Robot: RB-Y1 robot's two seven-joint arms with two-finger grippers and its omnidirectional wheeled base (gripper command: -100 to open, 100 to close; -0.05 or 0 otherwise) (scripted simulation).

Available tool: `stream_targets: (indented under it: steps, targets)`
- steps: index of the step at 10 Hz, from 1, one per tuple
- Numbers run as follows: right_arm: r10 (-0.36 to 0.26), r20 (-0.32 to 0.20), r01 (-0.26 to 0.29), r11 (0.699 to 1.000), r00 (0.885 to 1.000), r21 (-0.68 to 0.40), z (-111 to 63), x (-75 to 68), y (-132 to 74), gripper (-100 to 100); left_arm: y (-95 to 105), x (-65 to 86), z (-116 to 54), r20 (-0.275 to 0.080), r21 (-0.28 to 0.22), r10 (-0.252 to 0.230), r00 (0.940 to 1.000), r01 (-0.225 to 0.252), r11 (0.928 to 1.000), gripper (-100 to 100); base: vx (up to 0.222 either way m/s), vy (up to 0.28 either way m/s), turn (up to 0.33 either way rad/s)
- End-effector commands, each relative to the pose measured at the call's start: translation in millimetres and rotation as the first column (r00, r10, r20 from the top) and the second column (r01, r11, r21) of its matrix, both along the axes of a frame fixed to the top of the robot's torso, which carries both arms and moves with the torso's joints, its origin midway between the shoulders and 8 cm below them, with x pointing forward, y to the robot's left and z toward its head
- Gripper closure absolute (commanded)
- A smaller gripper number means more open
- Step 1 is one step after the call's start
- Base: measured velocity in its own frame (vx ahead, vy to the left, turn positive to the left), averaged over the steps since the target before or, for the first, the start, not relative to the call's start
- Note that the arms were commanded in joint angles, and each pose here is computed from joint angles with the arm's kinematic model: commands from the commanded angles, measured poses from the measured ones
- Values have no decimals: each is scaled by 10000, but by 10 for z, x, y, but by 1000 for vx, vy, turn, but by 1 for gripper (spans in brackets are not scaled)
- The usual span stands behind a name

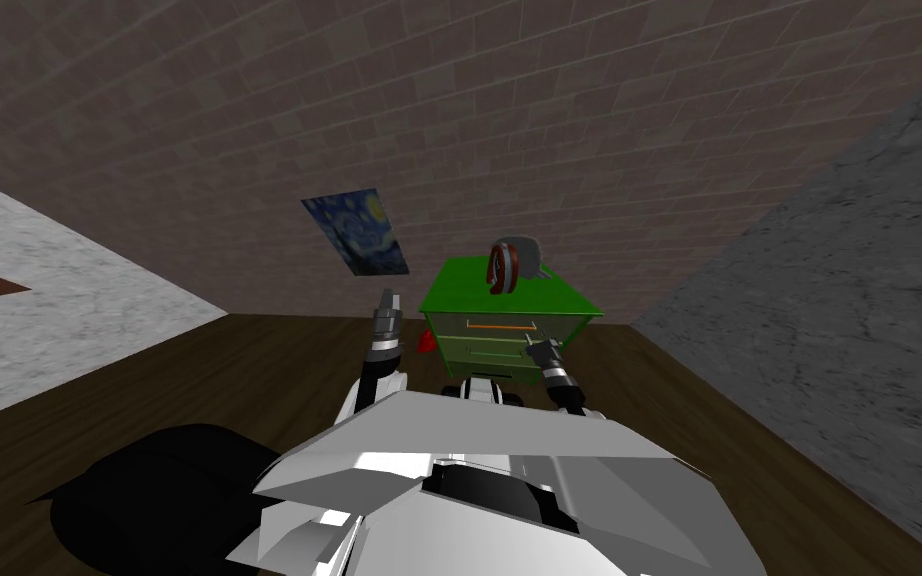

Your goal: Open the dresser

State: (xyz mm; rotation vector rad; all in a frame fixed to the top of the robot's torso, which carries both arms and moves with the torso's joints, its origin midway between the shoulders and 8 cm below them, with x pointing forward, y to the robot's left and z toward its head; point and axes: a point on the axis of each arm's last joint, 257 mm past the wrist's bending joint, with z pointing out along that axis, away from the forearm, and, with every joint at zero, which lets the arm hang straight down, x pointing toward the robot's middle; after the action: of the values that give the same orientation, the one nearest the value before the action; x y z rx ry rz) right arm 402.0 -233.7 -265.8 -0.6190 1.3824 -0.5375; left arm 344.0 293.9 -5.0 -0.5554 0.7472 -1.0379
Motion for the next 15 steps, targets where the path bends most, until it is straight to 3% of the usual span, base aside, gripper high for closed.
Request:
stream_targets:
  steps: [1,14,15]
  targets:
    - [27,15,-27,10000,10000,-7,26,-21,16,100,0,0,0,0,1,0,10000,0,10000,0,-164,-15,1]
    - [195,-76,-195,9998,9998,-19,33,-177,82,100,-1,1,1,2,-1,-1,10000,1,10000,0,-164,-5,-13]
    - [47,-24,-47,10000,10000,-45,161,-141,50,-100,-1,1,1,3,-1,-2,10000,2,10000,0,-112,-17,43]
